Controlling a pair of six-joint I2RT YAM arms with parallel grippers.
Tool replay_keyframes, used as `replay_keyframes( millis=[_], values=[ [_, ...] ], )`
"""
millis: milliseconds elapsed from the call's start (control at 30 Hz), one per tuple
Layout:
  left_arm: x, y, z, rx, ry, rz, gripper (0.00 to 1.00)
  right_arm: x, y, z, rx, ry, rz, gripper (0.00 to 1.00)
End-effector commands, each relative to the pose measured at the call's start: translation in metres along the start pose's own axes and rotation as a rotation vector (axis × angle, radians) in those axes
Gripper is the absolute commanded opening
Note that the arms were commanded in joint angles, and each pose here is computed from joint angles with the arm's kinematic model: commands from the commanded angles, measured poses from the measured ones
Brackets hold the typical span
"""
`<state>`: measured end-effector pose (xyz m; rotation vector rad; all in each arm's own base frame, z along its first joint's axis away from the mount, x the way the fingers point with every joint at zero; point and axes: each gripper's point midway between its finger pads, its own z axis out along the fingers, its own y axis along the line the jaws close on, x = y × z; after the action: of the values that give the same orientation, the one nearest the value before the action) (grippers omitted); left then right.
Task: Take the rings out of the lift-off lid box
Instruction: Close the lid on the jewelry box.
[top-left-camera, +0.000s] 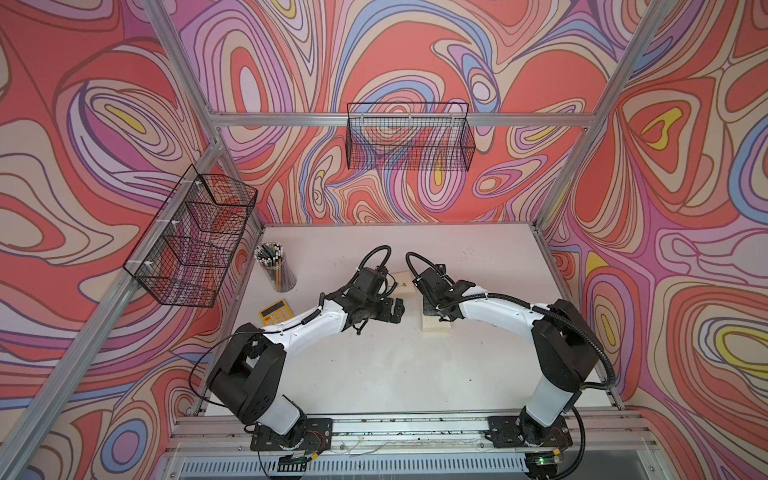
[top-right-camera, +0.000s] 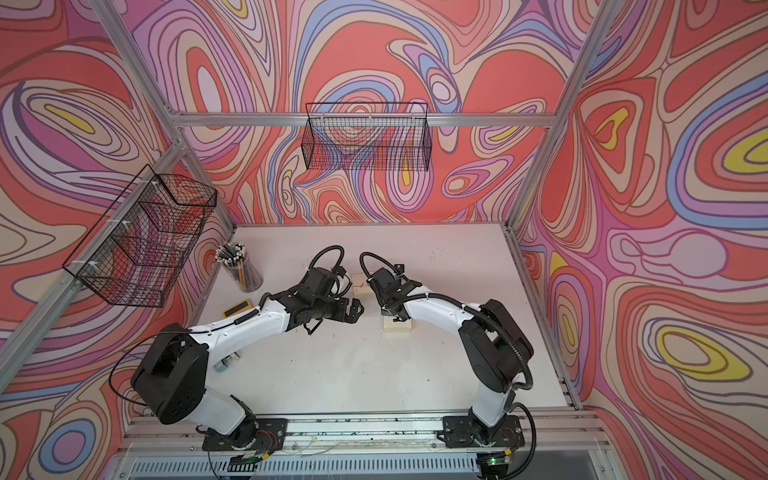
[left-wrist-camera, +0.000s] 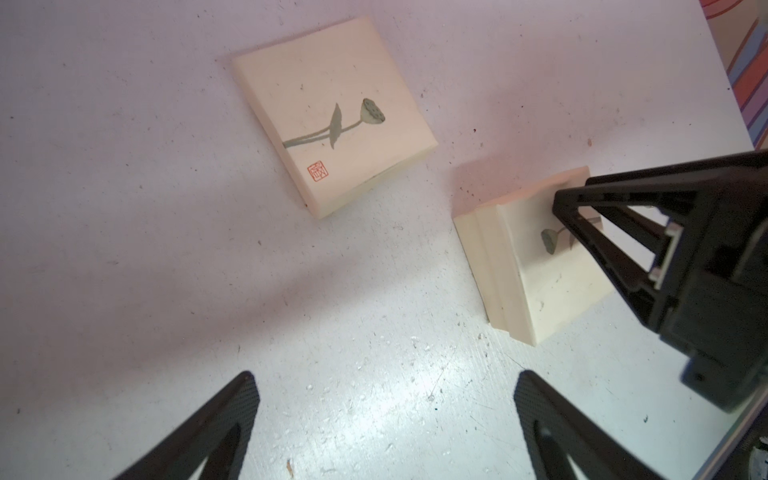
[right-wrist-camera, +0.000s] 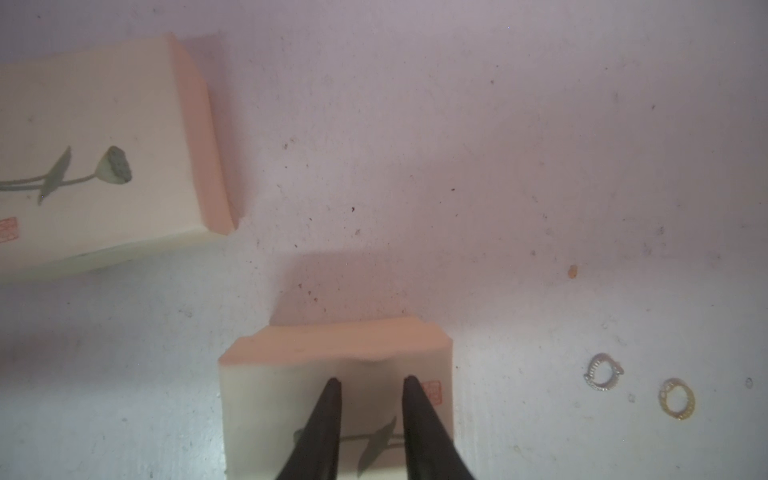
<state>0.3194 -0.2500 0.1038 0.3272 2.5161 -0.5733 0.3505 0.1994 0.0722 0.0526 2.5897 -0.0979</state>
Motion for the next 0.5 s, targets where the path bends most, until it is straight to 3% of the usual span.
replay_keyframes(
  millis=[0, 467],
  values=[
    [0.007, 0.005, 0.005, -0.007, 0.022, -0.023, 1.00, -0.001, -0.002, 0.010, 0.027, 0.005, 0.007, 0.27],
    [0.006, 0.005, 0.008, -0.007, 0.030, -0.023, 1.00, 0.014, -0.004, 0.016, 0.018, 0.041, 0.027, 0.27]
  ],
)
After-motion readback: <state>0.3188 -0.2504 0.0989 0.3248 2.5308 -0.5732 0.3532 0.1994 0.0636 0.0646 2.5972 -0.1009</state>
